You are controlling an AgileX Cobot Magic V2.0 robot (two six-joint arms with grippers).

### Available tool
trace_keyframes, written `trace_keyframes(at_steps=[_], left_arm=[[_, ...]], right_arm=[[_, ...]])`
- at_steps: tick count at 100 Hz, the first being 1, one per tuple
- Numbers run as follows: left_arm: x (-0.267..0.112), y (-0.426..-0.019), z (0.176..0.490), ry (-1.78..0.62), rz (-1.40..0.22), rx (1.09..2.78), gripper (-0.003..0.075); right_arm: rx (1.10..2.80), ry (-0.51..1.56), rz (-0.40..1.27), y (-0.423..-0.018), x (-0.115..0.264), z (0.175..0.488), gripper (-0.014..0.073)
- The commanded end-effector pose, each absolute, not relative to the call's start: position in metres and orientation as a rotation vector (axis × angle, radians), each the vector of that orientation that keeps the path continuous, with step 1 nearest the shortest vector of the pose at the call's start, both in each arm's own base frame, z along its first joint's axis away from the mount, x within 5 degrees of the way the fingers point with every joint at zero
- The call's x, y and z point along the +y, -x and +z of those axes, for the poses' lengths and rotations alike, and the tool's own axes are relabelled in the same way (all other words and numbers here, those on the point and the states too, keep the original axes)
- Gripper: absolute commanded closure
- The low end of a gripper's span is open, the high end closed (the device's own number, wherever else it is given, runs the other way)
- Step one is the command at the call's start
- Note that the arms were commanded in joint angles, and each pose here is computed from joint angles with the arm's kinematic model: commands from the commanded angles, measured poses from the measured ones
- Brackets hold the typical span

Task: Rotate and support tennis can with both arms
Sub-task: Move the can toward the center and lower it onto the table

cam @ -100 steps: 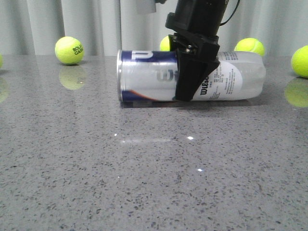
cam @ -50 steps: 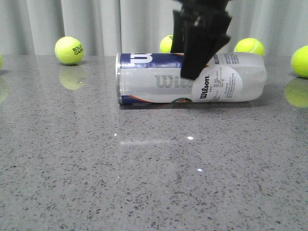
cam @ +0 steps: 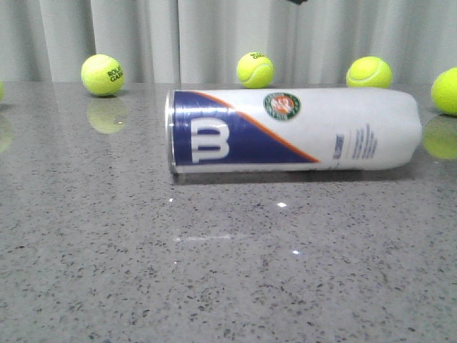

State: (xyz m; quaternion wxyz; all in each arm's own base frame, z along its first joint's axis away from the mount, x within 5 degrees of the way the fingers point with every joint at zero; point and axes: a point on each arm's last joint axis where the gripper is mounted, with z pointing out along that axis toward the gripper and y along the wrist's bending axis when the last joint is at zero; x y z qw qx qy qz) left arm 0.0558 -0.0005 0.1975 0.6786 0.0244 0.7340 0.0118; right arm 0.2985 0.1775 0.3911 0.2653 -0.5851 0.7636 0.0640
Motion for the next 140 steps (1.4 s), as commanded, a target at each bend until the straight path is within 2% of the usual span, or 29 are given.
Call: trace_keyframes(at_steps=[1, 17, 41, 63, 106, 123, 140], left_arm=[[-0.001, -0.055, 0.192, -0.039, 0.010, 1.582, 0.0739], [-0.001, -0.055, 0.192, -0.039, 0.010, 1.582, 0.0739], [-0.001, -0.055, 0.192, -0.039, 0.010, 1.582, 0.0739], [-0.001, -0.055, 0.192, -0.039, 0.010, 1.580, 0.0739], [-0.001, -0.055, 0.196, -0.040, 0.009, 1.539, 0.0739], [-0.001, -0.054, 0.207, -0.039, 0.009, 1.507, 0.0739], [-0.001, -0.049, 0.232, -0.037, 0.009, 1.441, 0.0739]], right_arm=[[2.106, 1.376, 0.227, -0.282, 0.169, 0.422, 0.0656], [2.268, 0.886, 0.362, -0.277, 0.155, 0.435, 0.0656], [2.132, 0.556, 0.439, -0.248, 0.136, 0.442, 0.0656], [1.947, 0.449, 0.448, -0.213, 0.114, 0.424, 0.0656], [1.729, 0.349, 0.442, -0.127, 0.066, 0.356, 0.0656], [1.649, 0.330, 0.447, -0.094, 0.050, 0.333, 0.0656], [1.578, 0.323, 0.453, -0.068, 0.037, 0.317, 0.0656]])
